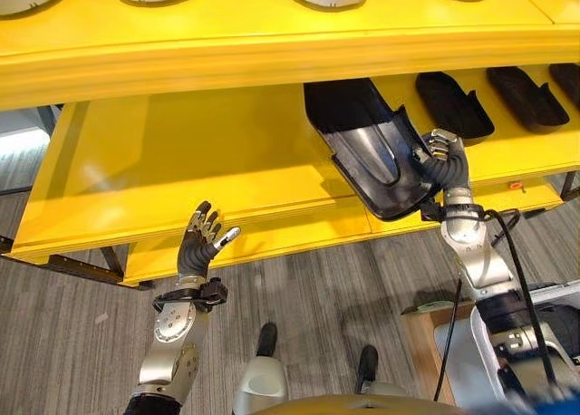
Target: Move parts from the plastic box to the shelf.
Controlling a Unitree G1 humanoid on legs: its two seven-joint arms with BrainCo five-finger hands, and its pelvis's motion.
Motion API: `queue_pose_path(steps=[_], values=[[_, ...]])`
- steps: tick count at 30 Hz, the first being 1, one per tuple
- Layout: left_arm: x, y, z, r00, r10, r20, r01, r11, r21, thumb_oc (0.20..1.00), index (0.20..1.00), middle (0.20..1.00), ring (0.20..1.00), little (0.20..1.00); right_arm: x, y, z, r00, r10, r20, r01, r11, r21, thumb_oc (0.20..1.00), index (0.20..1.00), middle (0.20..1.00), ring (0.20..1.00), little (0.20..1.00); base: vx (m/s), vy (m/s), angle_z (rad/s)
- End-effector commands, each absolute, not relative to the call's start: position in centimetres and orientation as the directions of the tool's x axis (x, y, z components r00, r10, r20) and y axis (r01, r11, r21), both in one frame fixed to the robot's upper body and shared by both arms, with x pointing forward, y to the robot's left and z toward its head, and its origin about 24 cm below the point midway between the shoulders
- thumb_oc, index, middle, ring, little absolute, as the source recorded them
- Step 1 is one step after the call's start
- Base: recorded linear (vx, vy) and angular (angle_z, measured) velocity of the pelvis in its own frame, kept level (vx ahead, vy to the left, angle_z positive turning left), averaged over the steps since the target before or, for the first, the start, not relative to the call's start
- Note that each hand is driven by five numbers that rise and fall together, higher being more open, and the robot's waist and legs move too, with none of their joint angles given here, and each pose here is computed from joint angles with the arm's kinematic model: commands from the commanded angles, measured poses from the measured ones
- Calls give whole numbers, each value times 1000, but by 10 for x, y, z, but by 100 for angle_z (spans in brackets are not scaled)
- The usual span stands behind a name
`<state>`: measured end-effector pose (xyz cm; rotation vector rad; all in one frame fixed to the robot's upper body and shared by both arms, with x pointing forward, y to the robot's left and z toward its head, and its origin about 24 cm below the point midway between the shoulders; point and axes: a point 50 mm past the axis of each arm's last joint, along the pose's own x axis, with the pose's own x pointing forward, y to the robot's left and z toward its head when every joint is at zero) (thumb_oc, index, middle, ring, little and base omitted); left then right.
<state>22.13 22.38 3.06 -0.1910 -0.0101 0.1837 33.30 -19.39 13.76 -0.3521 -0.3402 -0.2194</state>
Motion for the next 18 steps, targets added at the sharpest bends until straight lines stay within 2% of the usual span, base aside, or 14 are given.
queue_pose_path(steps=[1,8,9,18], values=[[218,221,59,980,151,132,-124,973,-195,1000,1000,1000,1000,1000,348,-205,200,836,-162,525,324,917,-234,200,200,200,200,200,-1,-2,13],[224,218,69,977,125,170,-87,973,-215,1000,1000,1000,1000,1000,375,-224,244,816,-236,527,393,896,-208,200,200,200,200,200,-40,-9,21],[228,216,77,972,110,206,-65,975,-214,1000,1000,1000,1000,1000,383,-234,272,790,-271,550,442,874,-204,200,200,200,200,200,-81,4,21],[245,200,101,950,50,309,27,971,-239,1000,1000,1000,1000,1000,394,-255,329,746,-416,520,516,855,-57,200,200,200,200,200,-67,16,16]])
